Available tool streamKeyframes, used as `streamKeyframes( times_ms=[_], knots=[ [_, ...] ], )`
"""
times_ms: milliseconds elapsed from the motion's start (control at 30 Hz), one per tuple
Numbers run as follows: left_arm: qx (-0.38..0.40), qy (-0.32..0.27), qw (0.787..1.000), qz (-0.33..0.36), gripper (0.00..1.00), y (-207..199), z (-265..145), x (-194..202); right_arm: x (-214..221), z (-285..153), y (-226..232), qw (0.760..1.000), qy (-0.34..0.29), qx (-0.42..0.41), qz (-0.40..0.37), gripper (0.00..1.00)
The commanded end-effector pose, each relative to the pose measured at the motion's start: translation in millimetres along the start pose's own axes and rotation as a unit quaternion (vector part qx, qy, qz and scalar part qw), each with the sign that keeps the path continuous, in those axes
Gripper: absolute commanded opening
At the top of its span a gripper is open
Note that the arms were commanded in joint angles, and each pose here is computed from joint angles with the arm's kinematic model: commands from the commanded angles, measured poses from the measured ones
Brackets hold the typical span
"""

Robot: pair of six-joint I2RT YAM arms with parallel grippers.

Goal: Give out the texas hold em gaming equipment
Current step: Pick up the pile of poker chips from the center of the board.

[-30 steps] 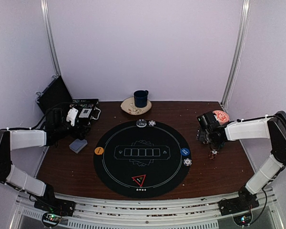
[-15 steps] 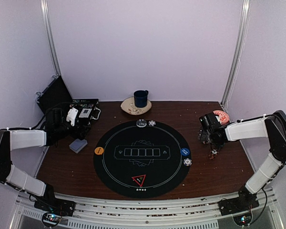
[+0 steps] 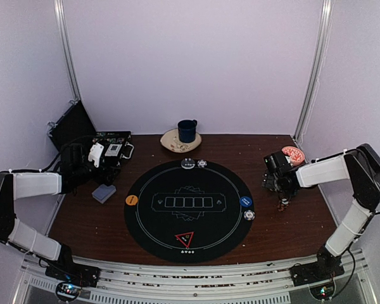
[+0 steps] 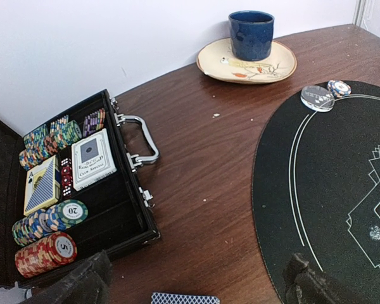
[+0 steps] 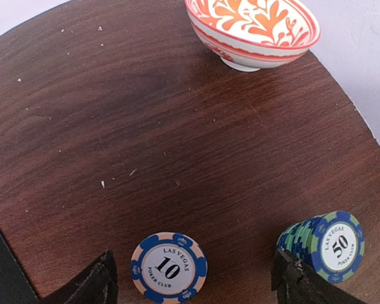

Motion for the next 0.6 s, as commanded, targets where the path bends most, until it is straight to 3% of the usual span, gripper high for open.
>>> streamKeyframes(
  times_ms=[0, 567],
  knots=[
    [-0.009, -0.025, 1.000, 0.003, 0.98, 8.9, 1.7, -12.9, 2.7, 7.8, 1.6, 1.000, 0.005, 0.002, -0.002, 0.85],
    [-0.004, -0.023, 1.000, 0.000, 0.98, 8.0, 3.4, -11.7, 5.4, 14.7, 7.0, 1.000, 0.008, -0.002, -0.013, 0.78]
  ],
)
Point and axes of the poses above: each gripper's point midway between its finger pads, its own z axis out along the fingers, its own y axis along the line the jaws close on, x = y × z, the point moved 7 cm from there along -z, back along the fingers, and after that the axes turned 11 degrees about z, right-handed, at the moved point
